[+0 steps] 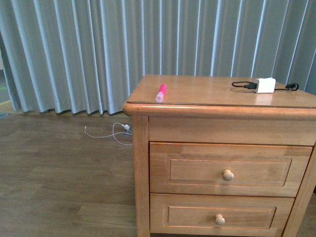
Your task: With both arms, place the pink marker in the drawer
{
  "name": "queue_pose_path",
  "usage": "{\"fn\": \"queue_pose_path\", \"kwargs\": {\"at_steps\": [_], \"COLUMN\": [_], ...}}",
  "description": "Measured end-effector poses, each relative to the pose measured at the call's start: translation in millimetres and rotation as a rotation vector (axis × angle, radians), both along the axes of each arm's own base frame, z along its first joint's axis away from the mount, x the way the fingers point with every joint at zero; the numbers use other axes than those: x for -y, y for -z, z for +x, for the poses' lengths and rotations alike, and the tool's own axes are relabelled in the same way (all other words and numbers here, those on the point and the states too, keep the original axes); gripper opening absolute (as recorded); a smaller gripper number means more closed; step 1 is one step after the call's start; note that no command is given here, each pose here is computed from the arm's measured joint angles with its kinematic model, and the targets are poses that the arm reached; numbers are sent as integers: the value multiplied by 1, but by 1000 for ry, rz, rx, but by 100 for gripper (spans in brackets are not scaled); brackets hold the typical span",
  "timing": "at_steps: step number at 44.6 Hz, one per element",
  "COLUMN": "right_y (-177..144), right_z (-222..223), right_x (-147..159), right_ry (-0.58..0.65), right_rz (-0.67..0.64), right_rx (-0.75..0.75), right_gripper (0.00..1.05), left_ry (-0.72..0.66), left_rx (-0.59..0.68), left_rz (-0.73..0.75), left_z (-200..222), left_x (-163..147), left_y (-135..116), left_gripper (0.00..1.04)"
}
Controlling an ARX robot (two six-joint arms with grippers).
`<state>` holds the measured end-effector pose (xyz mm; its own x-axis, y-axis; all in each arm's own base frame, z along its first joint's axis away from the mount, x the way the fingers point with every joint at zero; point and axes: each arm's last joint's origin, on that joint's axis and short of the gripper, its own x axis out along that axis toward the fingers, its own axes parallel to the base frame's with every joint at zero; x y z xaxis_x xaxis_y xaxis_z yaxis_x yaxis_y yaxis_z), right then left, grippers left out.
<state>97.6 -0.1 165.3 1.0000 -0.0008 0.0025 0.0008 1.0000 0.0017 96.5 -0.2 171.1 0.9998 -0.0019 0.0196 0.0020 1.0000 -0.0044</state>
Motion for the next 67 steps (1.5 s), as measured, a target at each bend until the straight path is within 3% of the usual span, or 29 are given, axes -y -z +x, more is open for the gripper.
{"fn": "queue_pose_path", "kwargs": {"at_steps": [36,42,51,55,67], "right_y": [0,2,-14,-23,14], "right_z": [0,4,36,74,174], "right_x": [0,-2,-11,-20,-49], "right_ry": [0,53,-6,-27,-4], "right_rz": [0,38,52,59,51], "right_rx": [0,-210,-240,-269,-481], "right_gripper": [96,96,96,96,96], "left_ry": [0,0,0,0,0], "left_rx": [0,0,0,0,0], "left_rz": [0,0,0,0,0], "left_z": [0,0,0,0,0], "left_x": [0,0,0,0,0], "left_y": [0,0,0,0,0], "left_gripper": [99,99,99,99,99]}}
